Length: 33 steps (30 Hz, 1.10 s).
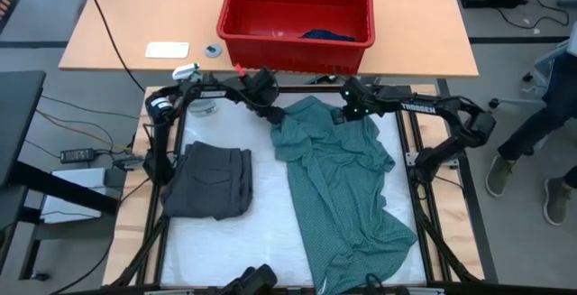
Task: Fold Laundry from Bin
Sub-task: Fold the green polo shirt on the table
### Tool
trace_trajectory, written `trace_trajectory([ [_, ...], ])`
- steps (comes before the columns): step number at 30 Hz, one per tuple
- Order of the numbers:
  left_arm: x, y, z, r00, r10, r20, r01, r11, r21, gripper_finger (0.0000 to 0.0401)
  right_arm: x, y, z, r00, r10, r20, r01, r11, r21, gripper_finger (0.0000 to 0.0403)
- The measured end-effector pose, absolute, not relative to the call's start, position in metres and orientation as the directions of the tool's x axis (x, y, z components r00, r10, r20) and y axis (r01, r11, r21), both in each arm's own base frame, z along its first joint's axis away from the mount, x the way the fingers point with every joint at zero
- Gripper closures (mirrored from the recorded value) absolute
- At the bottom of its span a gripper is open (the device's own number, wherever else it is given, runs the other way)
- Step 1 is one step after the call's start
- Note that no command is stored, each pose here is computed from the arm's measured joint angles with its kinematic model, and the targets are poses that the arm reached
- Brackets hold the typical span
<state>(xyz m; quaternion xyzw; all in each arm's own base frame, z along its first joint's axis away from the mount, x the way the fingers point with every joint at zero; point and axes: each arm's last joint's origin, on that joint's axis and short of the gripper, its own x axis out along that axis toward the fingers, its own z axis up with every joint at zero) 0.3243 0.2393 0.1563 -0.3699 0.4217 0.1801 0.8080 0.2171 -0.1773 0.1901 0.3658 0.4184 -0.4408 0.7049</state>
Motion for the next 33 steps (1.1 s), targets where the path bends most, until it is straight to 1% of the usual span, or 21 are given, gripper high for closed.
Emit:
trace_trajectory([
  [2, 0.327, 0.242, 0.162, 0.591, -0.009, -0.806, -0.592, 0.674, -0.442, 0.0357, 0.215, -0.187, 0.178, 0.234, -0.283, -0.930, 0.934, 0.330, 0.135, 0.0394],
  [3, 0.328, 0.244, 0.166, 0.599, 0.001, -0.800, -0.585, 0.684, -0.436, 0.0376, 0.213, -0.190, 0.171, 0.218, -0.249, -0.944, 0.935, 0.329, 0.130, 0.0394],
  [4, 0.330, 0.247, 0.170, 0.607, 0.020, -0.794, -0.580, 0.694, -0.426, 0.0384, 0.212, -0.192, 0.163, 0.198, -0.216, -0.956, 0.938, 0.325, 0.121, 0.0394],
  [7, 0.335, 0.258, 0.188, 0.634, 0.093, -0.768, -0.583, 0.710, -0.395, 0.0383, 0.210, -0.195, 0.148, 0.152, -0.153, -0.976, 0.939, 0.332, 0.094, 0.0394],
  [9, 0.339, 0.265, 0.201, 0.659, 0.150, -0.737, -0.562, 0.750, -0.349, 0.0382, 0.208, -0.196, 0.143, 0.121, -0.142, -0.982, 0.943, 0.325, 0.069, 0.0395],
  [12, 0.343, 0.273, 0.216, 0.639, 0.285, -0.715, -0.573, 0.796, -0.194, 0.0382, 0.203, -0.199, 0.142, 0.040, -0.180, -0.983, 0.956, 0.292, -0.014, 0.0397],
  [14, 0.346, 0.277, 0.222, 0.625, 0.366, -0.690, -0.579, 0.810, -0.095, 0.0380, 0.199, -0.200, 0.143, -0.008, -0.214, -0.977, 0.962, 0.264, -0.066, 0.0397],
  [18, 0.344, 0.283, 0.228, 0.610, 0.414, -0.676, -0.601, 0.798, -0.054, 0.0361, 0.195, -0.201, 0.153, -0.045, -0.294, -0.955, 0.963, 0.241, -0.120, 0.0398],
  [22, 0.340, 0.281, 0.225, 0.577, 0.389, -0.718, -0.619, 0.782, -0.074, 0.0332, 0.194, -0.196, 0.170, -0.012, -0.346, -0.938, 0.965, 0.242, -0.102, 0.0397],
  [25, 0.337, 0.277, 0.220, 0.540, 0.354, -0.763, -0.635, 0.766, -0.094, 0.0313, 0.195, -0.185, 0.186, 0.055, -0.356, -0.933, 0.959, 0.278, -0.049, 0.0397],
  [28, 0.336, 0.272, 0.217, 0.509, 0.324, -0.797, -0.637, 0.765, -0.096, 0.0298, 0.198, -0.169, 0.197, 0.155, -0.264, -0.952, 0.933, 0.355, 0.053, 0.0399],
  [31, 0.333, 0.271, 0.223, 0.480, 0.306, -0.822, -0.645, 0.758, -0.094, 0.0287, 0.203, -0.145, 0.199, 0.204, -0.184, -0.962, 0.894, 0.435, 0.106, 0.0400],
  [33, 0.332, 0.272, 0.237, 0.483, 0.316, -0.817, -0.656, 0.748, -0.098, 0.0280, 0.204, -0.127, 0.196, 0.226, -0.129, -0.966, 0.876, 0.460, 0.143, 0.0400],
])
